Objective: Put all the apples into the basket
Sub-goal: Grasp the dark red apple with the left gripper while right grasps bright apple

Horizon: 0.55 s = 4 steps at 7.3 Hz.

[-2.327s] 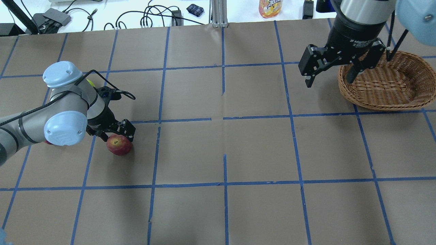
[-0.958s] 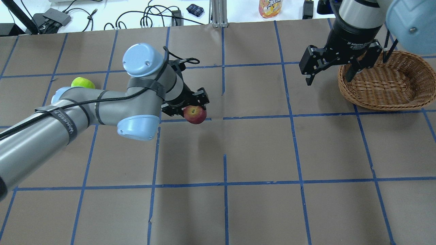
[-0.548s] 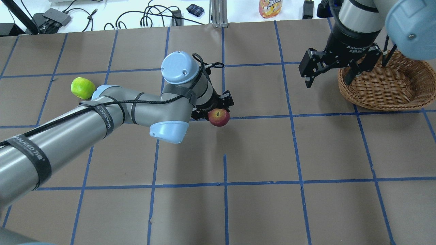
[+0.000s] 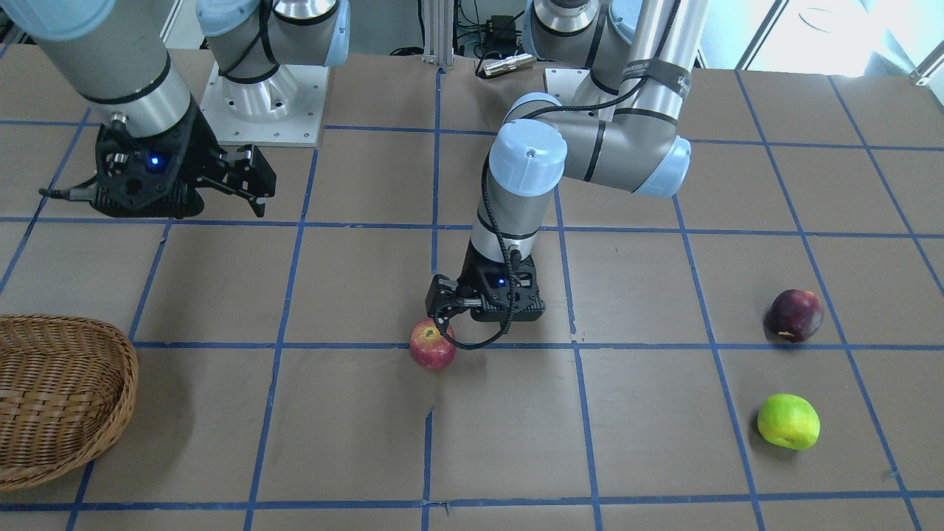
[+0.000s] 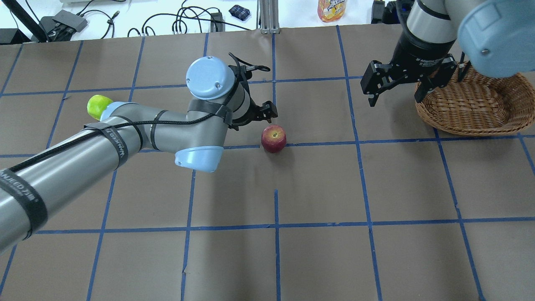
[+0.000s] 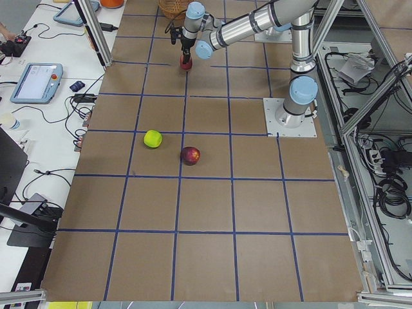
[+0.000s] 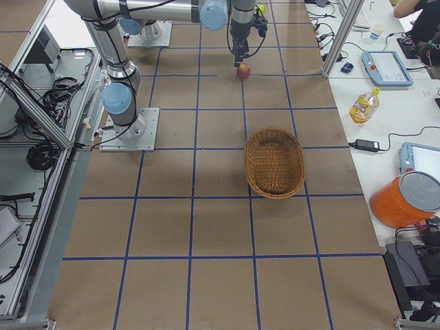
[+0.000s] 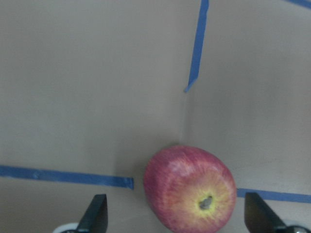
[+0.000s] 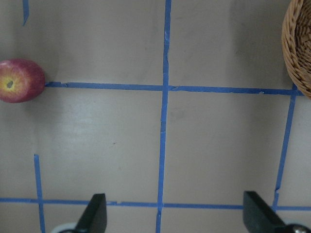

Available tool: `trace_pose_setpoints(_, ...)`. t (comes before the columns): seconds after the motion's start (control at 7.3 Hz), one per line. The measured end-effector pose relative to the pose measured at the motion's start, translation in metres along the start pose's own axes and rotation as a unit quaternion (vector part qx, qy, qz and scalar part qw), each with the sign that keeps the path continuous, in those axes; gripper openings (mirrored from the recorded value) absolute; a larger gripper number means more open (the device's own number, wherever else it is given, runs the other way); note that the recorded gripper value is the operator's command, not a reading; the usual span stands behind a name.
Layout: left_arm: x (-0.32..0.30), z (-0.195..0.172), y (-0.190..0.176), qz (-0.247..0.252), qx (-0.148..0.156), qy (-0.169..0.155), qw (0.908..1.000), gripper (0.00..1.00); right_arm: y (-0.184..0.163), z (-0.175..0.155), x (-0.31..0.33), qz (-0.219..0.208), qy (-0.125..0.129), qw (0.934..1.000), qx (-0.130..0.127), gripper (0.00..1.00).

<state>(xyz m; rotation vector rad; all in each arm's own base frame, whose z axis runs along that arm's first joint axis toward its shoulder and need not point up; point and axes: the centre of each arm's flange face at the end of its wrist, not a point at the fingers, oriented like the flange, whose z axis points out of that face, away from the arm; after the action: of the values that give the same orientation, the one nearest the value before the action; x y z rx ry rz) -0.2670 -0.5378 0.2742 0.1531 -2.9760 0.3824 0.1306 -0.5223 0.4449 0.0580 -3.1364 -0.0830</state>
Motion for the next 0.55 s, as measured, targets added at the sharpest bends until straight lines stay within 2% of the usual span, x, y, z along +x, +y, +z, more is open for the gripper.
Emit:
trace_pose_setpoints(0.27, -0.112, -0.044, -0.052, 0.057, -0.016, -0.041, 0.9974, 1.0, -0.024, 0.031, -0.032, 0.04, 0.001, 0.9992, 0.005, 1.0)
trace_pose_setpoints(0.41, -0.189, -0.057, -0.073, 0.096, -0.033, -0.056, 0.9932, 1.0, -0.036, 0.049, -0.056, 0.061, -0.007, 0.998, 0.014, 1.0)
trace_pose_setpoints(0.55, -0.273, -0.061, -0.085, 0.133, -0.05, -0.066, 0.9877, 1.0, -0.051, 0.07, -0.085, 0.076, -0.026, 0.9963, 0.03, 1.0)
